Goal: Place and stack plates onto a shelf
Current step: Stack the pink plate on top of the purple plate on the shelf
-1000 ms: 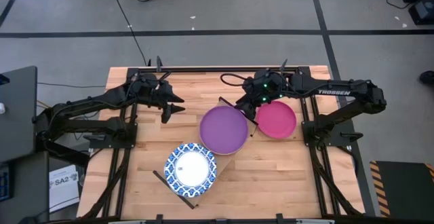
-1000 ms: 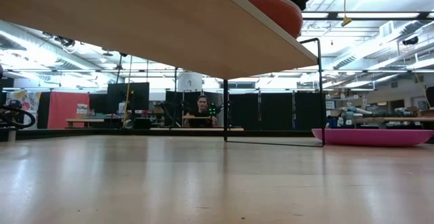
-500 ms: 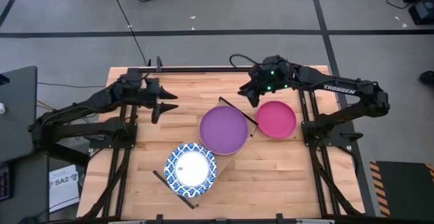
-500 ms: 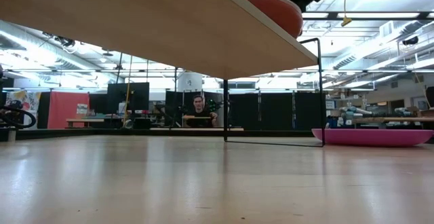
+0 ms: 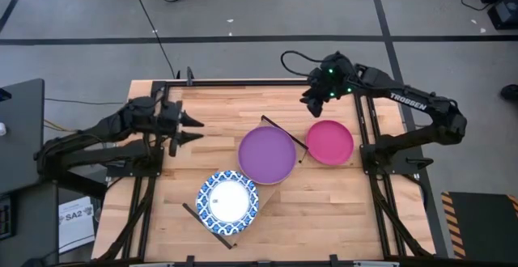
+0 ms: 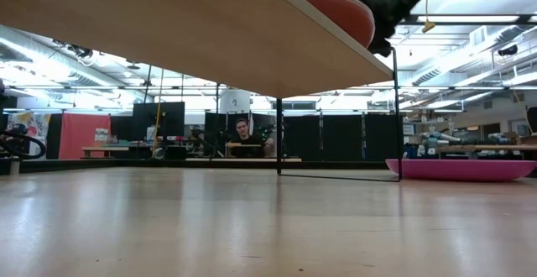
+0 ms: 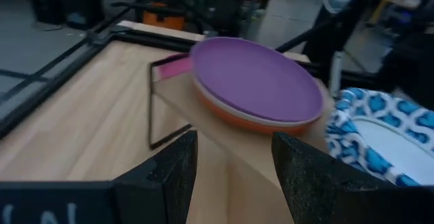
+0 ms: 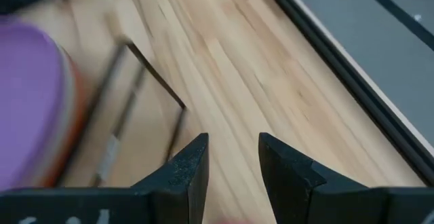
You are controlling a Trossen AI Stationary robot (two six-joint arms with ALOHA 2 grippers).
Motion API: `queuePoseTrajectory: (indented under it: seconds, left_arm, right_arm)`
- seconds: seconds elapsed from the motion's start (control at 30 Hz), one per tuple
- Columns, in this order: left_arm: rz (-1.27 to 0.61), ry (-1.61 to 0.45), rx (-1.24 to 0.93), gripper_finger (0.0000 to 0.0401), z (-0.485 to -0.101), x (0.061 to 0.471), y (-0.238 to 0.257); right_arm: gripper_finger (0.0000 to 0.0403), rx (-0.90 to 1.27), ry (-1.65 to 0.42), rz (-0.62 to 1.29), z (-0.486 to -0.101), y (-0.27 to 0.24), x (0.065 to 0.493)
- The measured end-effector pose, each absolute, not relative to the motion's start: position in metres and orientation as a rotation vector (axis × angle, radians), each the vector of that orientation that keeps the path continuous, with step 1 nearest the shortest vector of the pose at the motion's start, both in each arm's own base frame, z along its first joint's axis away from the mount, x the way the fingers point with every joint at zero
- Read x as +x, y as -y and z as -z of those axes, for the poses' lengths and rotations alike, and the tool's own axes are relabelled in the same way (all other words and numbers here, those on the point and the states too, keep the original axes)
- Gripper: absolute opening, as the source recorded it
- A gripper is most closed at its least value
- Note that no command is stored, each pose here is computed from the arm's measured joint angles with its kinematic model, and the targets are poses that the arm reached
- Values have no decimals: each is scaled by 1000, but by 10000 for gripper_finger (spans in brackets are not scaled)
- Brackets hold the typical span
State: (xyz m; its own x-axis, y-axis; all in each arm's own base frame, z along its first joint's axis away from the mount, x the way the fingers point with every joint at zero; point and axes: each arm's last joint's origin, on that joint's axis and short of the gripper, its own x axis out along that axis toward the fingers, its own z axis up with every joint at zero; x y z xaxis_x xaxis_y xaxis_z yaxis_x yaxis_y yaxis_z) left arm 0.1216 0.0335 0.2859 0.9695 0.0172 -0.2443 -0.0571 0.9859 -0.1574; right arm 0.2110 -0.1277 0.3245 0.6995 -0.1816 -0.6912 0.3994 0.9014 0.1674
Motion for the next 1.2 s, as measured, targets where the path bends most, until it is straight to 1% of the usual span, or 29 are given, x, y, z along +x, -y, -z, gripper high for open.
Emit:
queuePoseTrajectory:
  seconds: [0.1,0.3,0.47,0.63,0.9,1.2]
  left_arm:
    - [13,-202,-175,196,-275,124,-27]
    - [91,-88,-140,196,-269,127,-18]
    - [59,-81,-134,196,-270,127,-16]
    - [47,-80,-133,196,-270,127,-15]
    - [47,-81,-132,196,-270,127,-15]
    - [46,-81,-132,196,-270,127,-15]
  right_arm:
    - [134,286,-804,335,-320,135,200]
    - [133,224,-910,340,-314,149,180]
    - [133,240,-951,338,-301,158,168]
    - [133,312,-998,285,-276,162,161]
    - [133,248,-1102,172,-239,163,159]
    - [133,221,-1146,140,-212,174,169]
